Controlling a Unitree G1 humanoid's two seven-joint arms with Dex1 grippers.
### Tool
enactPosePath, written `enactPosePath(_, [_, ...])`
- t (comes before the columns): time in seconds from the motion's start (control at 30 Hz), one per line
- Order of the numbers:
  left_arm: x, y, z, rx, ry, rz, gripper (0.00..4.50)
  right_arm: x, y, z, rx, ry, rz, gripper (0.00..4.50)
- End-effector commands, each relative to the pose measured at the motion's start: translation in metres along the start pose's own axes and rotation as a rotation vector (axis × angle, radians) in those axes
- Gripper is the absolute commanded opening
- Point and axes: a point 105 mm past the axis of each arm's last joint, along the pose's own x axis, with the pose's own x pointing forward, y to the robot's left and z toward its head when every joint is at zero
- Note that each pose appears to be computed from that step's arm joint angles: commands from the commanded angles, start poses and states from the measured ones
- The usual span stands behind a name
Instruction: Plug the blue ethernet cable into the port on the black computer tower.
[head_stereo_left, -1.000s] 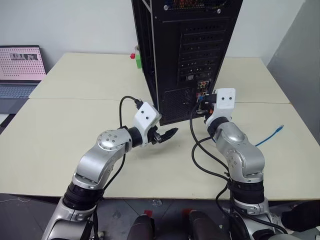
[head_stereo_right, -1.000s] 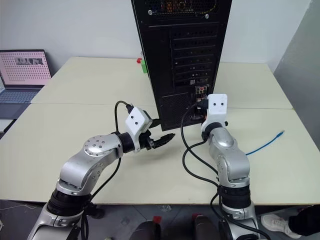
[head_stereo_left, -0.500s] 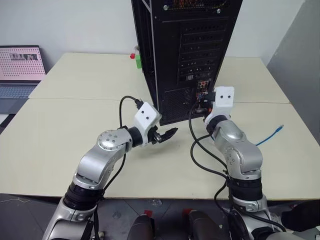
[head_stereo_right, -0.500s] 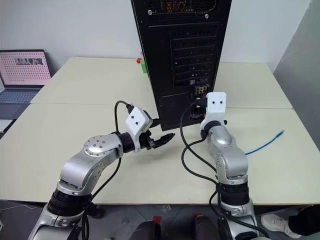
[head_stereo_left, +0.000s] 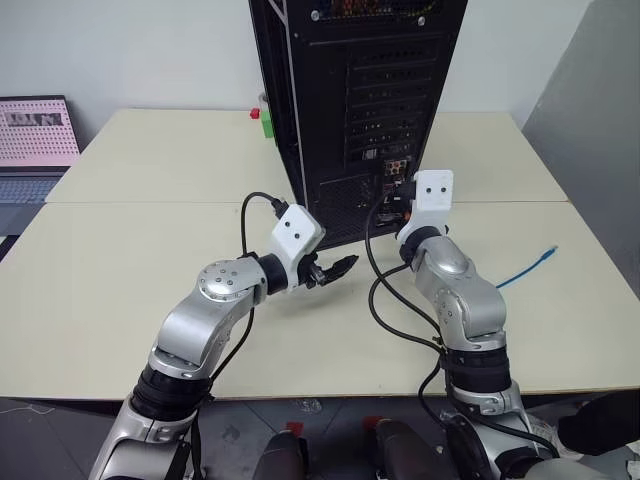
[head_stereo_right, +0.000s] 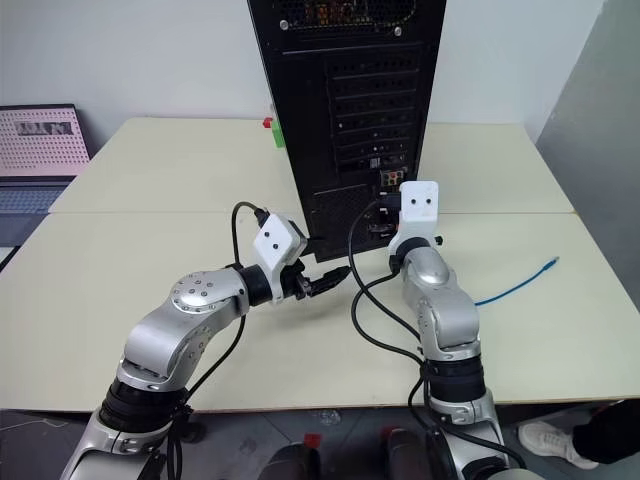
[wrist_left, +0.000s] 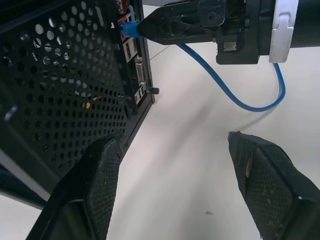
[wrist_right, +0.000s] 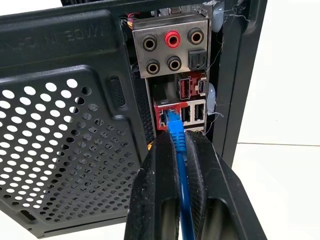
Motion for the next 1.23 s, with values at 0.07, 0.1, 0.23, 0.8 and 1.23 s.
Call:
enactPosePath(0.07, [-0.003,0.004,0.013,0.033,-0.053,0.026,3.52,-0.006,0.001,0.014,-0.029,-0.057,0.071,0.82])
enactPosePath(0.1, [-0.003,0.005,0.013,0.035,-0.054,0.029,3.52,-0.007,0.0,0.013,-0.036,-0.053,0.077,1.04])
enactPosePath(0.23, [-0.004,0.007,0.013,0.04,-0.06,0.039,3.52,-0.014,-0.007,0.011,-0.064,-0.044,0.096,1.99])
enactPosePath(0.8, [-0.046,0.033,0.025,0.092,-0.169,0.16,3.52,-0.082,-0.058,0.039,-0.26,-0.094,0.487,4.46])
enactPosePath(1.23, [-0.083,0.053,0.028,0.071,-0.186,0.202,3.52,-0.101,-0.097,0.058,-0.284,-0.075,0.499,4.46])
